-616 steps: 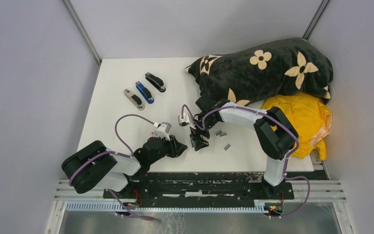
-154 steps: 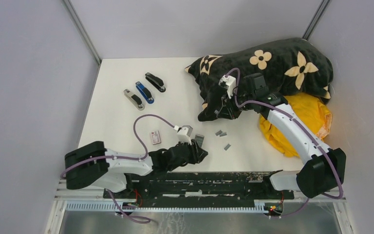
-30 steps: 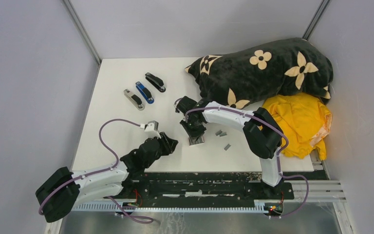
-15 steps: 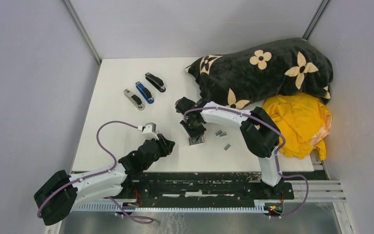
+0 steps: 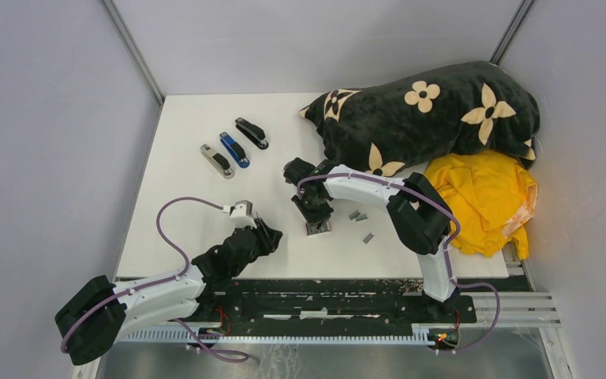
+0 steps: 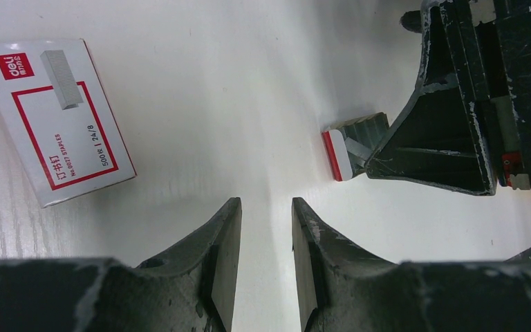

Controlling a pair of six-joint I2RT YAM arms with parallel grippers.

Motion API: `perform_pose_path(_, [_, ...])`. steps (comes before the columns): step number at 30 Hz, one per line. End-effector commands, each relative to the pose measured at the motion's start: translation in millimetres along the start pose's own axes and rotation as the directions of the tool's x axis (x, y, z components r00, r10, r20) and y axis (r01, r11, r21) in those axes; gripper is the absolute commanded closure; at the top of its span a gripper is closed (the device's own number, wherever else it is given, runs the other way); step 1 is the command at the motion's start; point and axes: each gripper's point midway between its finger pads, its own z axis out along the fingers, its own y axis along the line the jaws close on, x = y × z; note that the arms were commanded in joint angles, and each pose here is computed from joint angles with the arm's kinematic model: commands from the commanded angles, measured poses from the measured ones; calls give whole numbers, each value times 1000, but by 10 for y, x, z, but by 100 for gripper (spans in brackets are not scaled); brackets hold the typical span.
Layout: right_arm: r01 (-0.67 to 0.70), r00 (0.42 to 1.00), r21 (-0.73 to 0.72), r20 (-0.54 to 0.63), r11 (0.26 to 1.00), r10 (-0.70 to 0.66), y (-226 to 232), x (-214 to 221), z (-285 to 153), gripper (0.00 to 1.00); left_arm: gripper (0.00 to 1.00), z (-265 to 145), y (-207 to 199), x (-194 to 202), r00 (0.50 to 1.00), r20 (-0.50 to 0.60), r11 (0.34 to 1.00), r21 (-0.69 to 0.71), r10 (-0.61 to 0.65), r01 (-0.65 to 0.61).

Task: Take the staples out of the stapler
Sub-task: Place the staple in the staple box.

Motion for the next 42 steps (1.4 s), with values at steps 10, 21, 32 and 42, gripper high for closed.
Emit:
perform_pose_path(10, [-15,999,16,47,1000,15,36,-167,-55,75,61,4,-4,-97,999,46,1000,5,2,-3])
perform_pose_path(21, [6,998,16,61,1000,-7,35,-171,-88,75,61,1,-10,-93,999,44,1000,8,2,-2])
perform_pose_path(32, [31,998,16,50,999,-32,62,-125,-46,70,61,-3,-15,-100,999,46,1000,12,-1,0])
perform_pose_path(42, [46,998,41,45,998,-48,42,-103,-13,72,61,-10,-10,-100,999,48,1000,12,0,0])
